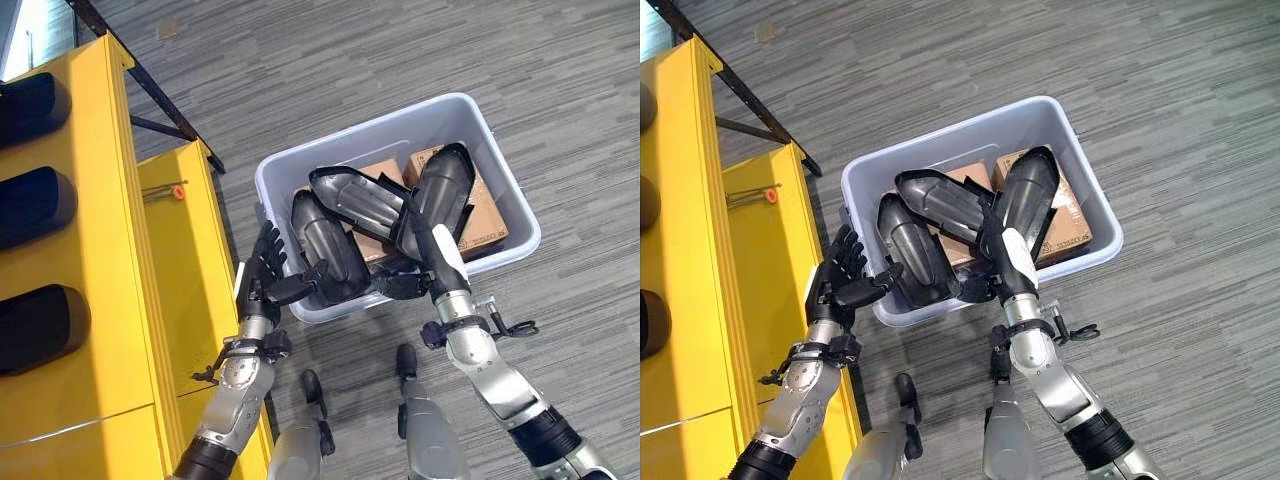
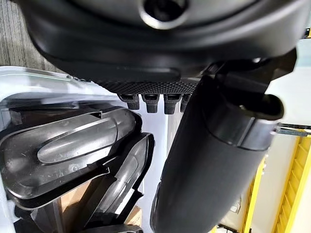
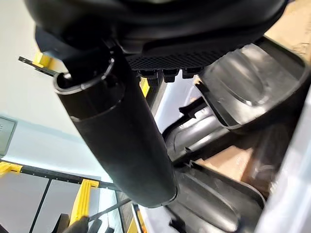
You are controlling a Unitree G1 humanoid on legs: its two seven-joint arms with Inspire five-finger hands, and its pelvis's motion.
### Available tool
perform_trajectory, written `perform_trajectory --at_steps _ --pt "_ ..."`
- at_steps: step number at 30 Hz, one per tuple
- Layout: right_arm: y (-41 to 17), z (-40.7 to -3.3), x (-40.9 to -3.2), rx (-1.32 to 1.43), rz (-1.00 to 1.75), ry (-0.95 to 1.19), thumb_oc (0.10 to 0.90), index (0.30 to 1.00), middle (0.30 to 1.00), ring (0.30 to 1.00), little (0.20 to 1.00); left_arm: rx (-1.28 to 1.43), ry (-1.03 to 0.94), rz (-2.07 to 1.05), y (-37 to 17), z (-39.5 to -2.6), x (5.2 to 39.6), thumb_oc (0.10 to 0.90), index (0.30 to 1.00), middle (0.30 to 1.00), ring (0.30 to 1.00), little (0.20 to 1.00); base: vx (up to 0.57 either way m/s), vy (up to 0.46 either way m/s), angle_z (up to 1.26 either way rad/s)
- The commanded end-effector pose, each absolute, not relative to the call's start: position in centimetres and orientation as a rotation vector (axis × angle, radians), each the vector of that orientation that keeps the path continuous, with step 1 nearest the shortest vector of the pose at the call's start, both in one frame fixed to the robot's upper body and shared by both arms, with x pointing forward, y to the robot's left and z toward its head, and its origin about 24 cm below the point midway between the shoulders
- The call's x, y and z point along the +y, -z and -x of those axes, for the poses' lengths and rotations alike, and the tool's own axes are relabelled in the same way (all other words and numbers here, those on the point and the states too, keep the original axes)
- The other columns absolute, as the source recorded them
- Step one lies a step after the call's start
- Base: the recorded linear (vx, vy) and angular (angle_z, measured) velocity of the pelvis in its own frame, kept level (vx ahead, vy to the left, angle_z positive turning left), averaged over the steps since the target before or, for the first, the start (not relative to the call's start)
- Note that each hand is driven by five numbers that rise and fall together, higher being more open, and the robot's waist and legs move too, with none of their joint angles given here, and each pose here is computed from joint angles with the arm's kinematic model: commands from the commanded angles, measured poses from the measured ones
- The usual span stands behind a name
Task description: Move parts from the plastic box to the shelf.
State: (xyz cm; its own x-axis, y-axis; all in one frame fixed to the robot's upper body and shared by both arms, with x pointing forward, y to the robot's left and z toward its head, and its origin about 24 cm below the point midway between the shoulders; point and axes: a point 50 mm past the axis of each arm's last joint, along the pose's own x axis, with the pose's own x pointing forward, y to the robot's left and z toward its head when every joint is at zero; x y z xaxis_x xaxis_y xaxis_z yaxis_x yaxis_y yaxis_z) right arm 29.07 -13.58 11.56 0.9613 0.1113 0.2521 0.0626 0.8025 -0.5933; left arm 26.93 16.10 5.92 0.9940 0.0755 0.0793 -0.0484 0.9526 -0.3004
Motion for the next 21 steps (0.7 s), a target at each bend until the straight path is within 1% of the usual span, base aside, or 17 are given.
perform_trajectory --at_steps 1,4,8,16,21 --pt "-17.7 -29.1 -12.0 -0.596 0.633 0.038 0.9 1.0 1.0 1.0 1.0 -0.3 -0.047 0.363 -10.0 -27.4 16.3 0.9 1.0 1.0 1.0 1.0 0.0 0.0 0.0" --pt "-18.0 -29.4 -11.8 -0.591 0.666 0.043 0.9 1.0 1.0 1.0 1.0 -0.316 -0.043 0.36 -10.2 -27.4 16.2 0.9 1.0 1.0 1.0 1.0 0.0 0.0 0.0" --pt "-18.7 -30.3 -11.4 -0.632 0.725 0.137 0.9 1.0 1.0 1.0 1.0 -0.346 -0.046 0.386 -11.1 -27.7 16.2 0.9 1.0 1.0 1.0 1.0 -0.03 0.047 -0.05" --pt "-20.5 -31.6 -12.6 -0.662 0.801 0.313 0.9 1.0 1.0 1.0 1.0 -0.321 -0.021 0.408 -11.1 -28.0 15.6 0.9 1.0 1.0 1.0 1.0 -0.02 0.027 -0.03" --pt "-20.1 -32.1 -13.7 -0.595 0.86 0.369 0.9 1.0 1.0 1.0 1.0 -0.32 -0.025 0.431 -10.9 -27.8 15.6 0.9 1.0 1.0 1.0 1.0 -0.02 0.027 0.0"
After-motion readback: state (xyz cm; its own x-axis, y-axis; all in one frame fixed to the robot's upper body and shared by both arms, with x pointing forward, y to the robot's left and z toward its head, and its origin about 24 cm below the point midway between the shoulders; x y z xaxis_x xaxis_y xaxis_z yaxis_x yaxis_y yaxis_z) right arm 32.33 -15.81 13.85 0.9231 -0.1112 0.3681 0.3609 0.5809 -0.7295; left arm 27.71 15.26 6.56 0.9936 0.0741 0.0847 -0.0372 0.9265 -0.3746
